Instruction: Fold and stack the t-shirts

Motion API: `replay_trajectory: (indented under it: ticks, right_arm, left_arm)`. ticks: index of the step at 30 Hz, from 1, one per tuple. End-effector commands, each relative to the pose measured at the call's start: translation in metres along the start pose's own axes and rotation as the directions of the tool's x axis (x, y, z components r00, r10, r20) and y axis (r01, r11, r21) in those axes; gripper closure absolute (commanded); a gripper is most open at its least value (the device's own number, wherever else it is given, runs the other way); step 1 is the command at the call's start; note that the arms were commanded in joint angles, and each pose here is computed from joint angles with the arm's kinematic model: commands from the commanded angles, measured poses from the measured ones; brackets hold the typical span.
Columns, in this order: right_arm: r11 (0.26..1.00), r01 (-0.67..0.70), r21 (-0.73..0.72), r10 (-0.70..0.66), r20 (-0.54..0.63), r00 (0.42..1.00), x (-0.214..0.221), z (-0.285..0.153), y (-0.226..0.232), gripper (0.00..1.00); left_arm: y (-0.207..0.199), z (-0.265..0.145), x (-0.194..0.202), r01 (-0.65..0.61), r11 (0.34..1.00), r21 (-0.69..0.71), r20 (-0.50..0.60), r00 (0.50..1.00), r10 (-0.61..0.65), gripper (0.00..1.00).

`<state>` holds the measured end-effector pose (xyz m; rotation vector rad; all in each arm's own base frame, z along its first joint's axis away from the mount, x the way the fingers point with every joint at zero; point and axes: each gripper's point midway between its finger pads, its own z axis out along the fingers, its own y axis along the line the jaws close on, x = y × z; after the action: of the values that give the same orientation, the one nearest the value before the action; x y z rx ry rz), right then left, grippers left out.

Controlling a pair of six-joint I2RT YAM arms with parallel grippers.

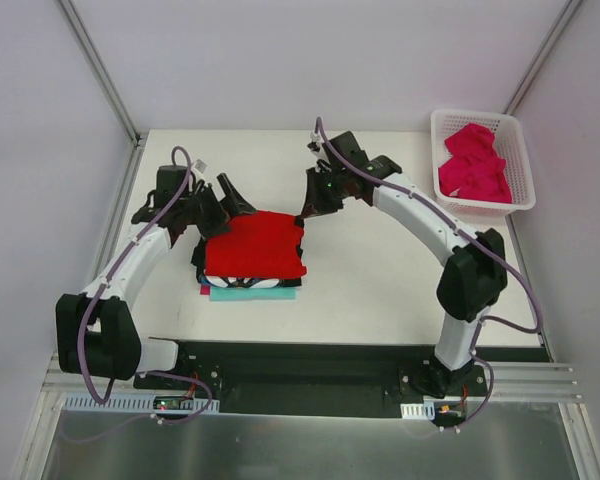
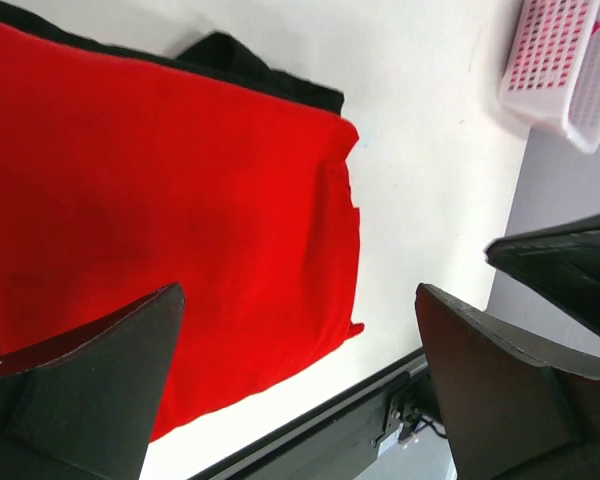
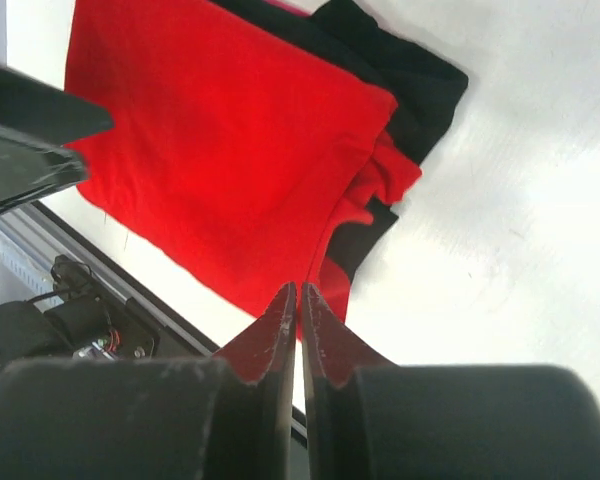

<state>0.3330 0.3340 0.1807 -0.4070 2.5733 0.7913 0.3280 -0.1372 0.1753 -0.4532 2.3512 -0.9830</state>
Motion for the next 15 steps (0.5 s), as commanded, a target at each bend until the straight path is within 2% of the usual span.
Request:
replay_trajectory:
  ticks: [1,10,15]
  right_arm:
    - [0.999,-0.007,0.032,0.007,0.009,1.0,0.014,-0.023,-0.005,0.92]
    - [0.997,-0.021,0.07,0.023,-0.018,1.0,0.037,-0.034,-0.018,0.93]
    - [0.996,-0.032,0.085,0.035,-0.033,0.999,0.043,-0.032,-0.022,0.94]
  left_arm:
    - [-0.007,0.012,0.006,-0.047,0.998,-0.032,-0.005,0.999,0.047,0.01]
    - [0.038,0.015,0.043,-0.027,0.988,-0.15,-0.039,0.999,0.021,0.01]
    - [0.074,0.005,0.063,-0.008,0.959,-0.285,-0.049,0.999,-0.006,0.01]
